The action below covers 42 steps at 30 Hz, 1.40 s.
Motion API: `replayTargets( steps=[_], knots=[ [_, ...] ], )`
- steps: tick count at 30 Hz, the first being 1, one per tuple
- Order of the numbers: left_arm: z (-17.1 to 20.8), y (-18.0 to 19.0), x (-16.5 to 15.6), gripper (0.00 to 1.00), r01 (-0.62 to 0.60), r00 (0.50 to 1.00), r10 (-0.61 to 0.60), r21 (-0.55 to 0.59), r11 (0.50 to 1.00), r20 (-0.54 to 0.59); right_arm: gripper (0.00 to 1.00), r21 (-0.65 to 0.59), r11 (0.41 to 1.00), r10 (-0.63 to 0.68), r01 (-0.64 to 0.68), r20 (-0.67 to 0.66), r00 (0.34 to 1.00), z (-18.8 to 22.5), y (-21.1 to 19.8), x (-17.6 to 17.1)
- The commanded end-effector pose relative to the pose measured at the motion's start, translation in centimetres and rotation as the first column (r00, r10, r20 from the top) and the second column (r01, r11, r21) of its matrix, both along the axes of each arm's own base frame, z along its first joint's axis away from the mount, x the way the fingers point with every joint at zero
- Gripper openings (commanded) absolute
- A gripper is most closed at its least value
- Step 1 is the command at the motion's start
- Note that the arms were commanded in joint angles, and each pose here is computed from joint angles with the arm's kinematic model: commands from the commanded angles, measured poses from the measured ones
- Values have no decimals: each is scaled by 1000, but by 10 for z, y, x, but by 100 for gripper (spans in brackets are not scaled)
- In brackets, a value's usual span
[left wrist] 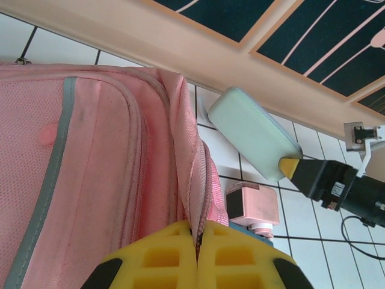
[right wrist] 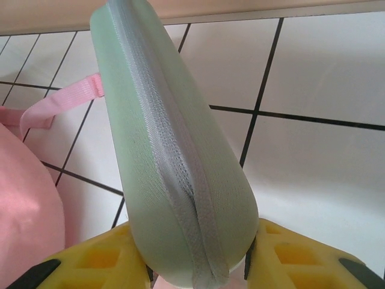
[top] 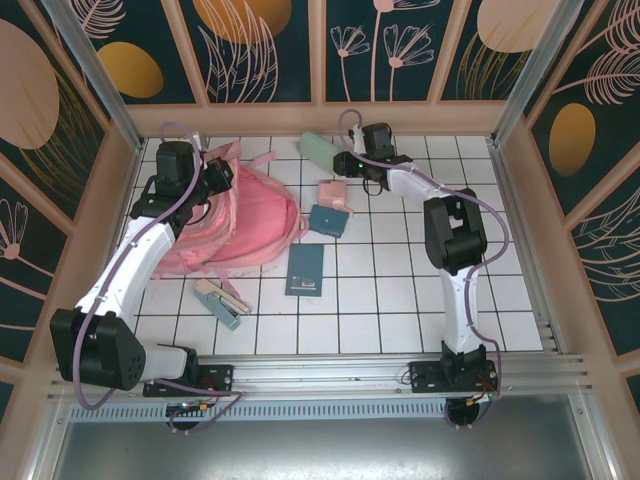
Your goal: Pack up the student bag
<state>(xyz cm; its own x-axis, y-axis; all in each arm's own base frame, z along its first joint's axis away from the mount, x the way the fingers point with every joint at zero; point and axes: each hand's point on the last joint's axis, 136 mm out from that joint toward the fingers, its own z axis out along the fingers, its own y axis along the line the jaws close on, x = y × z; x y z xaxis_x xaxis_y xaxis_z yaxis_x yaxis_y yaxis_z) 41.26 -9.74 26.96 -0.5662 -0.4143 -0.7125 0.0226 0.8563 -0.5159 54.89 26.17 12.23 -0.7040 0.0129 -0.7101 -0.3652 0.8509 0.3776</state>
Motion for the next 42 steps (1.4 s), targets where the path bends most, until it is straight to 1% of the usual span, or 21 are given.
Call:
replayTargets(
  steps=[1, 4, 7, 12, 17, 21, 25, 28, 35, 40, 42],
  knots=[
    [37, 11, 2, 0, -36, 994, 35, 8, 999, 100, 39, 95, 995, -5, -5, 101, 995, 75, 2, -12],
    [45, 11, 1, 0, -29, 993, 26, 24, 999, 114, 38, 164, 986, -8, -5, 75, 997, 91, 3, -36],
    [56, 11, 2, 0, -21, 991, 15, 41, 999, 130, 36, 208, 978, 13, -22, 45, 999, 103, 7, -68],
    [79, 10, 2, 0, -11, 987, 2, 53, 999, 162, 35, 270, 959, 99, -84, -44, 994, 103, 23, -122],
    [96, 5, -6, 0, 37, 979, -52, 77, 996, 199, 34, 375, 914, 221, -155, -139, 965, 104, 40, -163],
    [98, 3, -12, 0, 65, 976, -85, 103, 993, 202, 35, 403, 887, 320, -227, -181, 930, 102, 66, -184],
    [100, -4, -18, 0, 109, 969, -129, 104, 989, 213, 35, 447, 844, 430, -297, -232, 872, 89, 103, -204],
    [104, -6, -22, 0, 126, 964, -148, 107, 986, 223, 35, 444, 826, 490, -347, -262, 831, 78, 131, -217],
    [117, -7, -30, 0, 138, 956, -160, 106, 985, 245, 36, 461, 788, 574, -409, -309, 758, 62, 185, -237],
    [120, -11, -33, 0, 160, 951, -177, 85, 983, 255, 36, 454, 787, 585, -418, -333, 740, 55, 220, -237],
    [121, -13, -34, 0, 169, 948, -183, 74, 983, 260, 37, 464, 778, 600, -423, -352, 718, 50, 235, -238]
  ],
)
